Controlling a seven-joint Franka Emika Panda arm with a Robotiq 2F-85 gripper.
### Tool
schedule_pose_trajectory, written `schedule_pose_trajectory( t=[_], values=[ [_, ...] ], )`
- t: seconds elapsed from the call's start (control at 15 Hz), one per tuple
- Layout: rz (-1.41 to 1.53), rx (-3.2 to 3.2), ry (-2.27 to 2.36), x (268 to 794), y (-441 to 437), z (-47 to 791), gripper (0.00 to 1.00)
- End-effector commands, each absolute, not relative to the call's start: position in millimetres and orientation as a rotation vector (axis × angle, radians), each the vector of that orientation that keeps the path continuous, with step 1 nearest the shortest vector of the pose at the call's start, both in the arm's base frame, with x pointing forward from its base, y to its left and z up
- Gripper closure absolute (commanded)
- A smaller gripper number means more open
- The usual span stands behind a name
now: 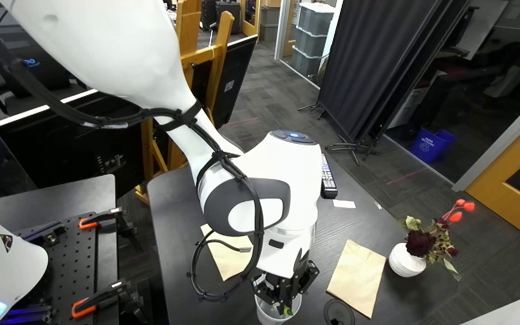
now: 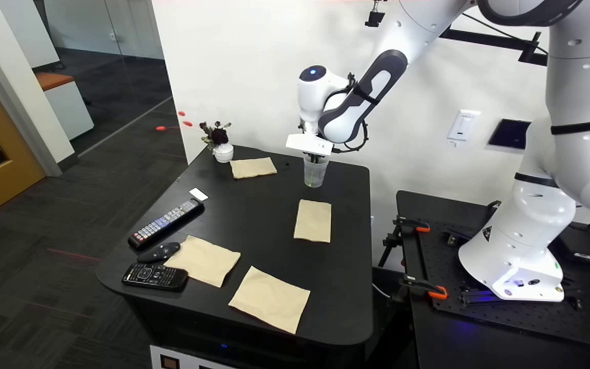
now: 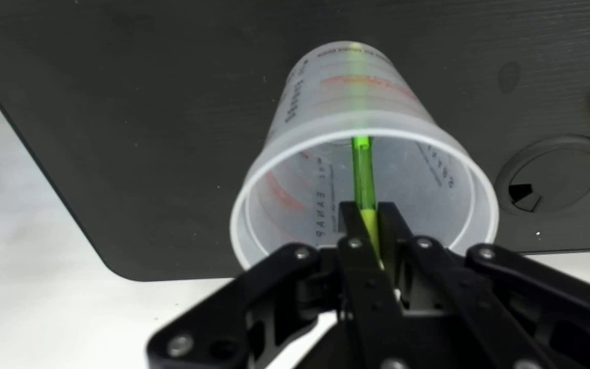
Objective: Take the pen out of the clear cup and put it on the table
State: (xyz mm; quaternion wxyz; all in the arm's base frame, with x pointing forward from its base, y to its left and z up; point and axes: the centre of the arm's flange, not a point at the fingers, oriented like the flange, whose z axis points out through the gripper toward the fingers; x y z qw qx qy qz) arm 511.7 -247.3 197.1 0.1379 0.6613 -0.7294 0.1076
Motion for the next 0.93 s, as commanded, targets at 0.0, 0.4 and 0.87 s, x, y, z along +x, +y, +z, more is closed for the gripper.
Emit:
schedule_pose_trajectory(
  t=[0.0, 0.4, 0.87],
  values=[
    [0.314, 1.906, -2.088, 518, -246, 204, 0.97],
    [0.359, 1.928, -2.019, 511, -230, 237, 0.97],
    [0.522, 1.992, -1.939, 502, -215, 306, 0.97]
  ],
)
